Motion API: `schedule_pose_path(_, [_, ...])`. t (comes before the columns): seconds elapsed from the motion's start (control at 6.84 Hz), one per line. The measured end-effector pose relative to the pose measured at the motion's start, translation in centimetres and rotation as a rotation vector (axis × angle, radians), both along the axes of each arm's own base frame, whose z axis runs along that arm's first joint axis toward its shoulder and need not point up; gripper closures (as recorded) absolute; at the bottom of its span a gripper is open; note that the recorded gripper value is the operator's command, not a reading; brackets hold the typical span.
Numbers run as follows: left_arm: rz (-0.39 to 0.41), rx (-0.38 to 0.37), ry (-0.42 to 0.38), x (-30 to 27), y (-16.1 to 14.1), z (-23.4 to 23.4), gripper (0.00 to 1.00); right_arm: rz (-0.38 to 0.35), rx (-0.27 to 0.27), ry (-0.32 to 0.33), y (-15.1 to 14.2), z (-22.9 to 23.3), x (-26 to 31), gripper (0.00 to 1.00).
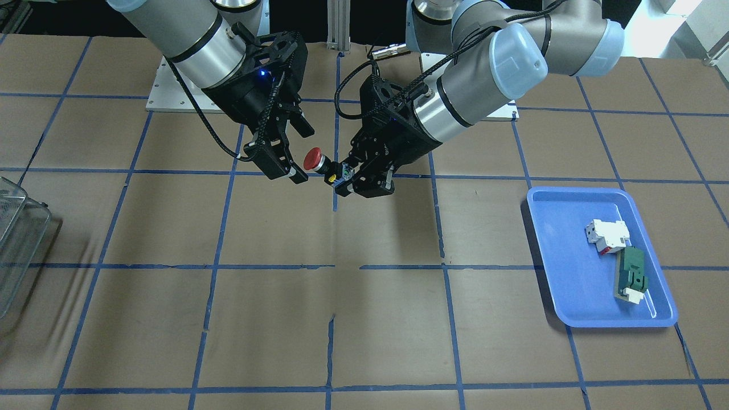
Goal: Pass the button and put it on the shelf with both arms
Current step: 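Close the right gripper on the button's base beside the left gripper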
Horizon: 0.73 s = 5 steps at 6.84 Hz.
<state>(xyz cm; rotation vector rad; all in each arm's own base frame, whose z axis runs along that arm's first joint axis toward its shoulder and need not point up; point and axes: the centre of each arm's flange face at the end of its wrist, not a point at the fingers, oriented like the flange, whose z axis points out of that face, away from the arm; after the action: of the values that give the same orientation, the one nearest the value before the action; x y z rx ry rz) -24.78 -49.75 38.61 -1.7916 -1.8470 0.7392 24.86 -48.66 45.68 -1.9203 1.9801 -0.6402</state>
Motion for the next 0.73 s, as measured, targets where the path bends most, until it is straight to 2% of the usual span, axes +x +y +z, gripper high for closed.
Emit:
schedule_pose_path(0.58, [-0.001, 0.0, 0.0, 0.0, 0.0, 0.0, 1.0, -0.005, 0.027, -0.005, -0.6, -1.1, 0.2, 0.0])
schedule_pose_path(0.73, [-0.001, 0.0, 0.0, 0.0, 0.0, 0.0, 1.0, -0.007, 0.035, -0.006, -0.6, -1.3, 0.2, 0.03])
